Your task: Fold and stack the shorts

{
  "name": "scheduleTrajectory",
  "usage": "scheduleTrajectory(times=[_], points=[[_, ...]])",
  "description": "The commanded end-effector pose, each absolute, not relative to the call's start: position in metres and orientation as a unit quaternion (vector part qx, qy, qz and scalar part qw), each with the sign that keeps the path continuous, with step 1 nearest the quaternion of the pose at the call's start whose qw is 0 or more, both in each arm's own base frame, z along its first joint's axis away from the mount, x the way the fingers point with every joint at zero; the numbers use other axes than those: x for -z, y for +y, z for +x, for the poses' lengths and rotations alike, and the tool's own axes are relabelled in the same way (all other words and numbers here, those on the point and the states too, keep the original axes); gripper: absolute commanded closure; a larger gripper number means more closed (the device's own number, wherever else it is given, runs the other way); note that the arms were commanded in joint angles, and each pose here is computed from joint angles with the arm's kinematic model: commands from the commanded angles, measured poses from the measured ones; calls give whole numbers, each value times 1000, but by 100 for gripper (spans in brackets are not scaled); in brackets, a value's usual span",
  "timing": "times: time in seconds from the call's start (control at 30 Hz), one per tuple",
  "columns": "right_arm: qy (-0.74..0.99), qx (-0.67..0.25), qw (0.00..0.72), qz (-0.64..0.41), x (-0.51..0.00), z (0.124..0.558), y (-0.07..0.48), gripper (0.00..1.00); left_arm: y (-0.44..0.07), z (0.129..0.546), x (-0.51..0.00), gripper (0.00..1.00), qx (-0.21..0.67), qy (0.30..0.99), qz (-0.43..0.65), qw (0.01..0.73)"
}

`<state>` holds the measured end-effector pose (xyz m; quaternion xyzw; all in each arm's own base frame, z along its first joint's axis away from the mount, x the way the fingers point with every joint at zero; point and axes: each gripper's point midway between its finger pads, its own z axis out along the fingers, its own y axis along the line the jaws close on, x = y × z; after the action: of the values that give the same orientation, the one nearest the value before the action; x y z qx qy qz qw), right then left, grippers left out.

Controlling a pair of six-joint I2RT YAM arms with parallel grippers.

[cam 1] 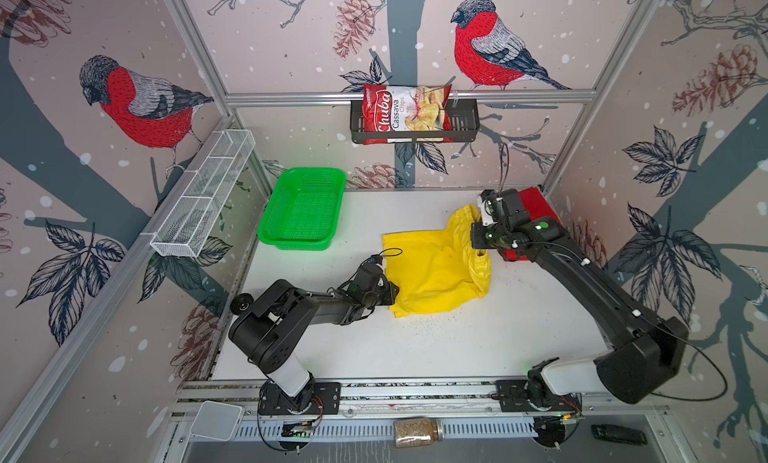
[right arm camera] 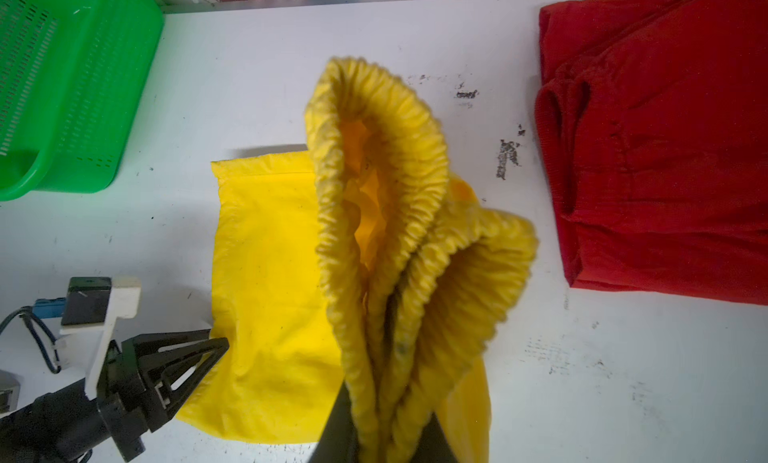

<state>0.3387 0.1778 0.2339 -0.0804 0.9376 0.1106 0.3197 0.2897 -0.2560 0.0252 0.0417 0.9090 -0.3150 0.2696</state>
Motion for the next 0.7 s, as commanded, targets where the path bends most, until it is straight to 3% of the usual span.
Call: scheduleTrajectory(times=[0.0, 0.47, 0.67], points=[[930, -118, 341, -69, -238, 348, 196, 90, -260, 283, -20, 75, 328, 911, 44, 247], [934, -166, 278, -151, -176, 337, 309, 87, -257, 284, -18, 76, 319, 913, 41, 250], [937, -184, 240, -174, -129, 332, 340, 79, -254, 285, -20, 73, 314, 914, 37, 254]])
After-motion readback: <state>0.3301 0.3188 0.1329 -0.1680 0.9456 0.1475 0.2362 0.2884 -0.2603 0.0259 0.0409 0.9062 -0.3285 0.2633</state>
